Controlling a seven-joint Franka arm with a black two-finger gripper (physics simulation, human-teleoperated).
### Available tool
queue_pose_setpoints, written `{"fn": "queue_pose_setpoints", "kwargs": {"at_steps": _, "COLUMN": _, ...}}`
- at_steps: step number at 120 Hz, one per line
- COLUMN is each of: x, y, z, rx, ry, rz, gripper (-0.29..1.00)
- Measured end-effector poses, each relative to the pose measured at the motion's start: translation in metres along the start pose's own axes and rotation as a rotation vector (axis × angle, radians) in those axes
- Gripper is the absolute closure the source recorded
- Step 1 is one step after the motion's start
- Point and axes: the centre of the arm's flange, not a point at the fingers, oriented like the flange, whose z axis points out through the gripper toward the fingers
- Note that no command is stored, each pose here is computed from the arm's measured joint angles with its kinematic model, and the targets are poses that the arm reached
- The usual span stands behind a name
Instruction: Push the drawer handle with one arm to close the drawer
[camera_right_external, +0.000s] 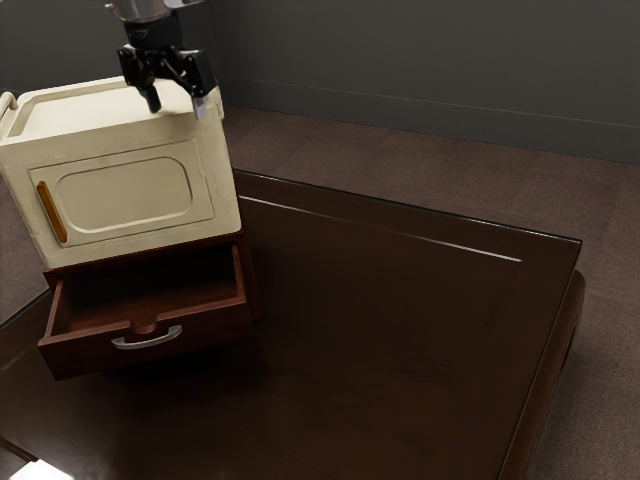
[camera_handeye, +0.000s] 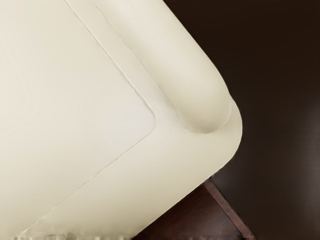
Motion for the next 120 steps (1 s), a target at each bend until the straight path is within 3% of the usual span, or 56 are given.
{"fn": "queue_pose_setpoints", "kwargs": {"at_steps": 22, "x": -0.008, "y": 0.001, "z": -0.007, "rx": -0.001, "ry": -0.015, "rz": 0.013, "gripper": 0.01}}
{"fn": "queue_pose_setpoints", "kwargs": {"at_steps": 34, "x": -0.08, "y": 0.003, "z": -0.118, "rx": -0.014, "ry": 0.169, "rz": 0.029, "gripper": 0.01}}
{"fn": "queue_pose_setpoints", "kwargs": {"at_steps": 41, "x": -0.124, "y": 0.005, "z": -0.164, "rx": 0.002, "ry": 0.232, "rz": -0.001, "gripper": 0.01}}
{"fn": "queue_pose_setpoints", "kwargs": {"at_steps": 48, "x": -0.149, "y": 0.037, "z": -0.18, "rx": 0.069, "ry": 0.243, "rz": -0.013, "gripper": 0.0}}
{"fn": "queue_pose_setpoints", "kwargs": {"at_steps": 58, "x": -0.181, "y": 0.129, "z": -0.188, "rx": 0.079, "ry": 0.241, "rz": 0.093, "gripper": 0.0}}
{"fn": "queue_pose_setpoints", "kwargs": {"at_steps": 72, "x": -0.241, "y": 0.126, "z": -0.209, "rx": 0.108, "ry": 0.24, "rz": -0.046, "gripper": 0.0}}
{"fn": "queue_pose_setpoints", "kwargs": {"at_steps": 81, "x": -0.292, "y": 0.126, "z": -0.163, "rx": 0.158, "ry": 0.16, "rz": -0.144, "gripper": 0.0}}
{"fn": "queue_pose_setpoints", "kwargs": {"at_steps": 94, "x": -0.295, "y": 0.124, "z": -0.04, "rx": 0.197, "ry": -0.015, "rz": -0.292, "gripper": 0.0}}
{"fn": "queue_pose_setpoints", "kwargs": {"at_steps": 106, "x": -0.3, "y": 0.123, "z": 0.027, "rx": 0.19, "ry": -0.063, "rz": -0.421, "gripper": 0.05}}
{"fn": "queue_pose_setpoints", "kwargs": {"at_steps": 120, "x": -0.293, "y": 0.122, "z": 0.089, "rx": 0.18, "ry": -0.101, "rz": -0.558, "gripper": 0.23}}
